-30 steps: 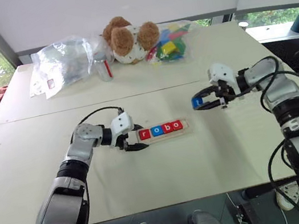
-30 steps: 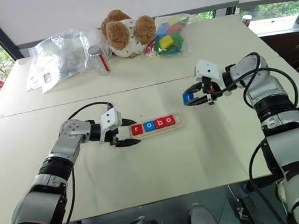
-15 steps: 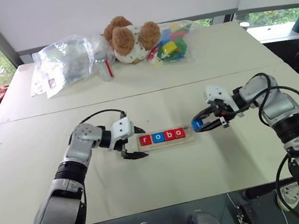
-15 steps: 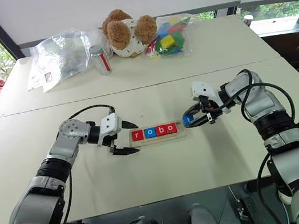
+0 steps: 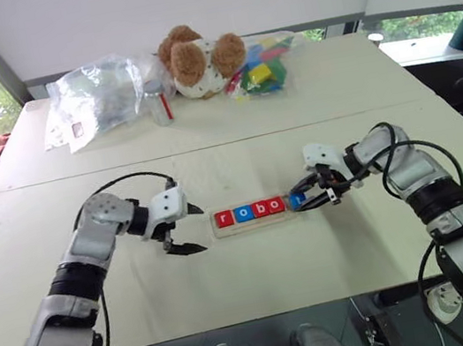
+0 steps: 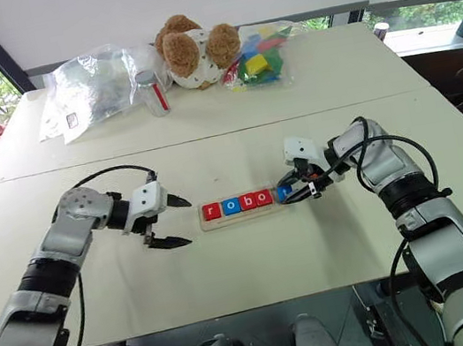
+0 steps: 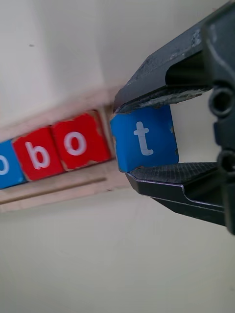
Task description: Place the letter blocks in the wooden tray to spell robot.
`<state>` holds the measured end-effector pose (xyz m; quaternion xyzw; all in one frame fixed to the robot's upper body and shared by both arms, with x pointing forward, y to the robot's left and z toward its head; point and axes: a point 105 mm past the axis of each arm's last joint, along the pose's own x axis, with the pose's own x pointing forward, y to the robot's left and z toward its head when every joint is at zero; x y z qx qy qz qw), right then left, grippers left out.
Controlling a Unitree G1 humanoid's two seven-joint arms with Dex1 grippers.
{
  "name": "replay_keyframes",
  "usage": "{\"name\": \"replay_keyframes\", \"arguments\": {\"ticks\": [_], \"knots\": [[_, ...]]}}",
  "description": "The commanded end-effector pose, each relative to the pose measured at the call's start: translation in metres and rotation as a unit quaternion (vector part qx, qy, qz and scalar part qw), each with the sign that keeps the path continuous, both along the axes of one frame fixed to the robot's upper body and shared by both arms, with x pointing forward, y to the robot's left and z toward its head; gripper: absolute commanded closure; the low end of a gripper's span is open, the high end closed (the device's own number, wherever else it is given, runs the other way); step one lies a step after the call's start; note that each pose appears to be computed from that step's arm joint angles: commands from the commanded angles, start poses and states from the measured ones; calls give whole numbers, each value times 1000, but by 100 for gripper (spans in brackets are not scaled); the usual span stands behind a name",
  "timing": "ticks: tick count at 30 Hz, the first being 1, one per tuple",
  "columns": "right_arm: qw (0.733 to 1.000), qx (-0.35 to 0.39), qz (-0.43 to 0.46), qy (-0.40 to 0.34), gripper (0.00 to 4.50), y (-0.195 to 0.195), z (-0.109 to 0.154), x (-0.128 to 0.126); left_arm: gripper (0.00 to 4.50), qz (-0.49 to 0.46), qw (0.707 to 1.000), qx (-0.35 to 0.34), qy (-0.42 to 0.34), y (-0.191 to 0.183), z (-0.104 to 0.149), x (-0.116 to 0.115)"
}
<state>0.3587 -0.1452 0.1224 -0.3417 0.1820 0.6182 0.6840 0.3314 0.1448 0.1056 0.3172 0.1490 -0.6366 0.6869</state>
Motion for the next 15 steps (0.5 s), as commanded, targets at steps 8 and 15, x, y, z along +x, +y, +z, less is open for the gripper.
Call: {"name": "replay_keyframes", "arguments": {"ticks": [8, 15], "knots": [[1000, -9, 6, -21, 336, 1, 7, 11, 3, 36, 998, -38, -35, 4, 24, -3], [1000, -5, 10, -17, 336, 2, 6, 10, 3, 49, 997, -44, -33, 5, 24, -5]]}}
